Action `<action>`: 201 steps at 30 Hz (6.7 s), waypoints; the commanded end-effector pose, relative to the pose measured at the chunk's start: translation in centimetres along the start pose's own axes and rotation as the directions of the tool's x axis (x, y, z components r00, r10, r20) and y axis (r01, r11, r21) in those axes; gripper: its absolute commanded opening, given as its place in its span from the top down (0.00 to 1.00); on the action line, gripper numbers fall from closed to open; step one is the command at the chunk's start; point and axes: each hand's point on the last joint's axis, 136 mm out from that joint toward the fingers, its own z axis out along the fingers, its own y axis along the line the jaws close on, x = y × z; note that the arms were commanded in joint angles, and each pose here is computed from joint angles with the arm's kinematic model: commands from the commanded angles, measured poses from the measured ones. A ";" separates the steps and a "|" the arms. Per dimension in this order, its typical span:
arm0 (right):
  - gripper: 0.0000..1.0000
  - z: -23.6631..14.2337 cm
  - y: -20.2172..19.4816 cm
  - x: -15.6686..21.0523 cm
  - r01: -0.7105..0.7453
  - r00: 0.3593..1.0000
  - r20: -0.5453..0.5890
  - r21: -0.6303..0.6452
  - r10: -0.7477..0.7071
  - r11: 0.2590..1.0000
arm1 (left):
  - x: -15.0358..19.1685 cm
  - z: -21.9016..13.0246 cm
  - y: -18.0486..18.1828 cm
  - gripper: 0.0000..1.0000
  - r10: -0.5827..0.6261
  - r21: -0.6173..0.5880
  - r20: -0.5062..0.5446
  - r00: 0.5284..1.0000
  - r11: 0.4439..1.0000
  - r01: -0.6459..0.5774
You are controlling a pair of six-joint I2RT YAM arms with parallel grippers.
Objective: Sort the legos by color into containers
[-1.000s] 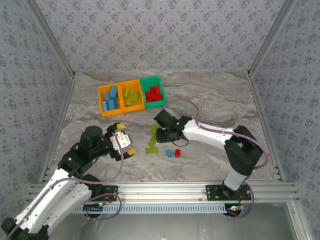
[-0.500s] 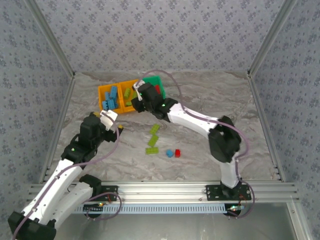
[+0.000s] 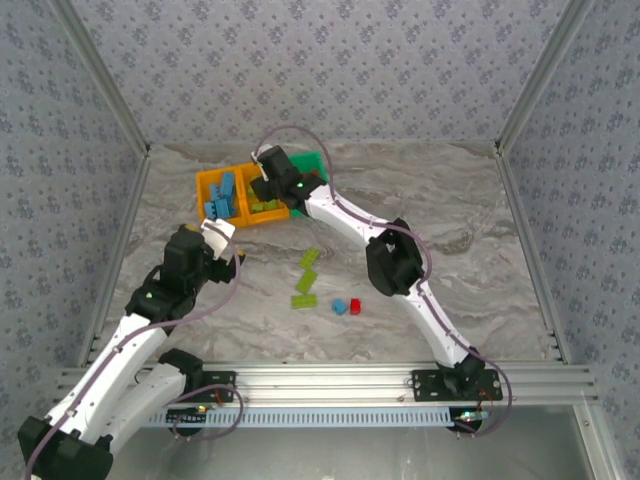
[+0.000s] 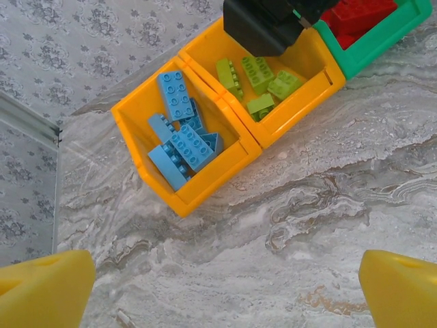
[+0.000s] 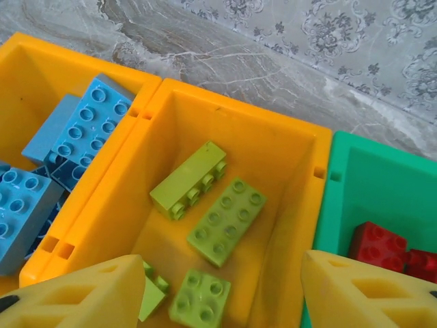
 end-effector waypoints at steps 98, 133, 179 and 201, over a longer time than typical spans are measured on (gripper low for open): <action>0.00 -33.9 -5.8 17.7 -0.457 0.888 -0.130 -0.146 0.441 0.877 | -6.6 4.0 -16.2 0.46 -0.352 0.307 -0.347 0.869 0.833 0.460; 0.00 -33.9 -2.1 18.5 -0.466 0.878 -0.263 -0.289 0.399 0.836 | -1.9 9.2 -20.3 0.68 -0.207 0.310 -0.475 0.855 0.870 0.383; 0.25 -28.1 -2.0 28.7 -0.554 0.695 -0.452 0.157 0.558 0.817 | -10.9 -7.2 -13.9 0.39 0.067 0.654 0.287 0.955 0.715 -0.247; 0.79 -25.0 -3.4 30.3 -0.575 0.665 -0.388 0.278 0.638 0.769 | -1.2 -9.6 -18.5 0.01 0.359 0.683 0.492 0.793 0.405 -0.608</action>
